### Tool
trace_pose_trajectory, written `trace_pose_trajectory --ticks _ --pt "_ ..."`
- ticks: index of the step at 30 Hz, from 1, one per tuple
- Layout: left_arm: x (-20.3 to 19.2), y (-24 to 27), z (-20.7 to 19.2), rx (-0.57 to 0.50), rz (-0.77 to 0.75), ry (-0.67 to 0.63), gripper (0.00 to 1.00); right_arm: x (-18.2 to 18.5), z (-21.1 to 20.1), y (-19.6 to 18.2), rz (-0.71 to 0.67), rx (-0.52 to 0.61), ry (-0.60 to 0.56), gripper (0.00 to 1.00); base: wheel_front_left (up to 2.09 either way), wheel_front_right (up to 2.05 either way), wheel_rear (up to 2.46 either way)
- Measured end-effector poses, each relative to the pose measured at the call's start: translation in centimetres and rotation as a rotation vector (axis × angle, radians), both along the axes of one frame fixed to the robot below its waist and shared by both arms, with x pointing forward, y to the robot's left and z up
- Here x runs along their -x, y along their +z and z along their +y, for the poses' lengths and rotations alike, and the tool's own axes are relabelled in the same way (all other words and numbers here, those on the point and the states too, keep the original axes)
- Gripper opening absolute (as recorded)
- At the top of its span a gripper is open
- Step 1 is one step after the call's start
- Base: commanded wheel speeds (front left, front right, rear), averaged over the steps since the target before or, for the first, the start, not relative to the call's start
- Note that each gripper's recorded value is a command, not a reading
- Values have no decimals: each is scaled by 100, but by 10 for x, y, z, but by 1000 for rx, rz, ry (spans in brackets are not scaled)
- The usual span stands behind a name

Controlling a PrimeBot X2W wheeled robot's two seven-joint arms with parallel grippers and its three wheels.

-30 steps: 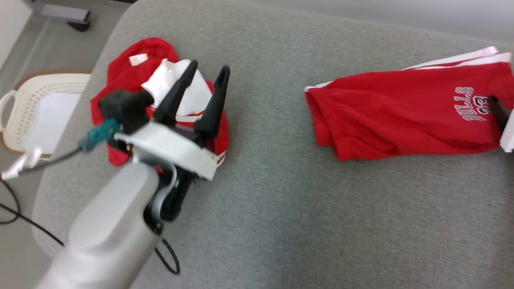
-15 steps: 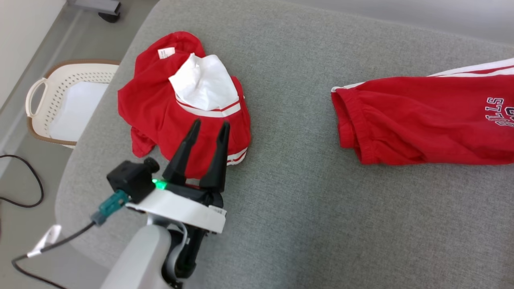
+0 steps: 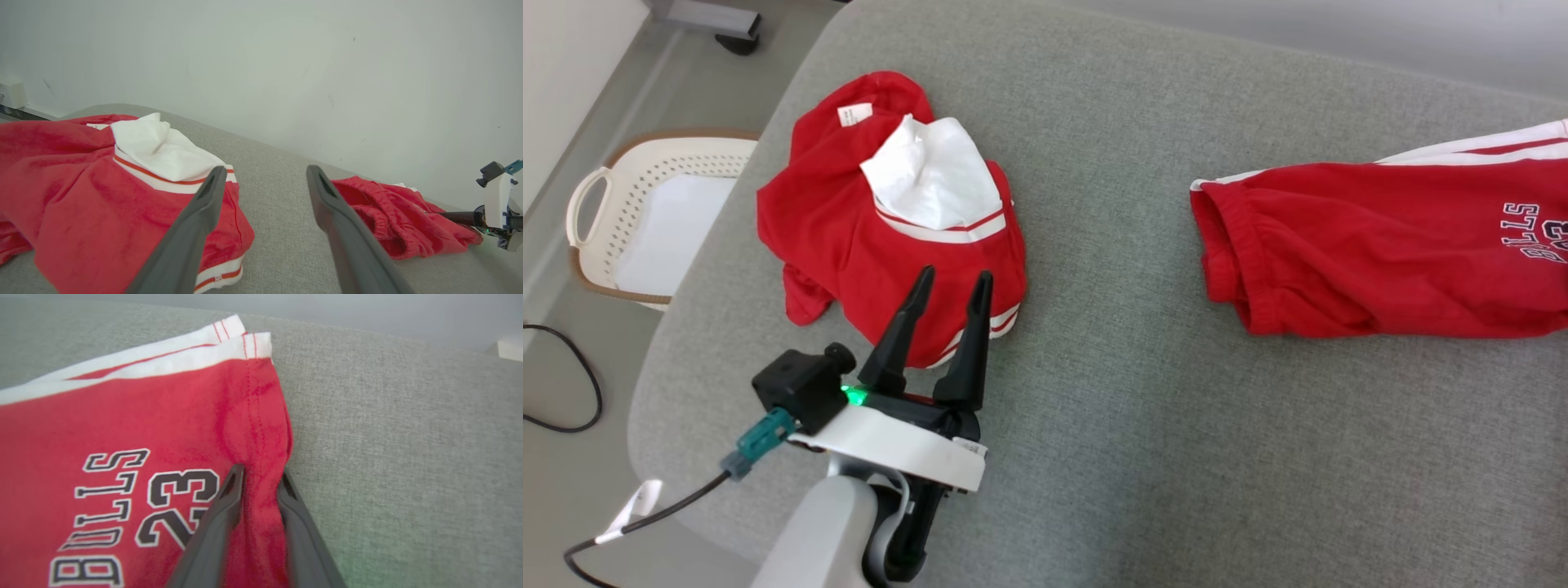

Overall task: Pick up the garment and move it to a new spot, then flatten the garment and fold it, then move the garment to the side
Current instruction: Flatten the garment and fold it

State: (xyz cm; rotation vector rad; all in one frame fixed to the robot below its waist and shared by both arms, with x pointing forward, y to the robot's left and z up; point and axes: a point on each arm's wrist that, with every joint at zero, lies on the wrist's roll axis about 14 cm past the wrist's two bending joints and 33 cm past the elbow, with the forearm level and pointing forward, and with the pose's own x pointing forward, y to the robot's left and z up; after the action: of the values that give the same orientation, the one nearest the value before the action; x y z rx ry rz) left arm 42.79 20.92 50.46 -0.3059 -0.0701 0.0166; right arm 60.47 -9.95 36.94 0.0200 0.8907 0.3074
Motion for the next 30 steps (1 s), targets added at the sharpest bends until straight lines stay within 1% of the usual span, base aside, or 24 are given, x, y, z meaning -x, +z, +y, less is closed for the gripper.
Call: trace_pose_trajectory --ticks 5,11,14,18,20,21,22,26,28,30 --pt "0 8 -1 -35 -25 -8 100 1 2 11 -93 -44 -29 0 0 0 0" --pt "4 15 -6 -88 -46 -22 100 8 -6 33 -194 -105 -96 0 0 0 0" --pt "6 15 -10 -98 -49 -30 100 15 -14 43 -239 -136 -129 0 0 0 0" --pt "5 14 -22 -133 -51 -63 100 28 -36 55 -304 -151 -175 0 0 0 0" --pt "5 14 -28 -134 -53 -77 100 36 -52 59 -328 -154 -208 0 0 0 0" --pt "5 14 -28 -134 -53 -77 100 36 -52 59 -328 -154 -208 0 0 0 0" --pt "5 12 -35 -139 -51 -91 100 43 -69 65 -359 -156 -243 0 0 0 0" --pt "6 11 -47 -140 -53 -121 100 62 -99 71 -394 -142 -300 0 0 0 0" --pt "7 11 -51 -139 -54 -128 100 67 -106 72 -402 -135 -311 0 0 0 0" --pt "12 11 -58 -135 -54 -145 100 73 -125 85 -446 -108 -332 0 0 0 0"
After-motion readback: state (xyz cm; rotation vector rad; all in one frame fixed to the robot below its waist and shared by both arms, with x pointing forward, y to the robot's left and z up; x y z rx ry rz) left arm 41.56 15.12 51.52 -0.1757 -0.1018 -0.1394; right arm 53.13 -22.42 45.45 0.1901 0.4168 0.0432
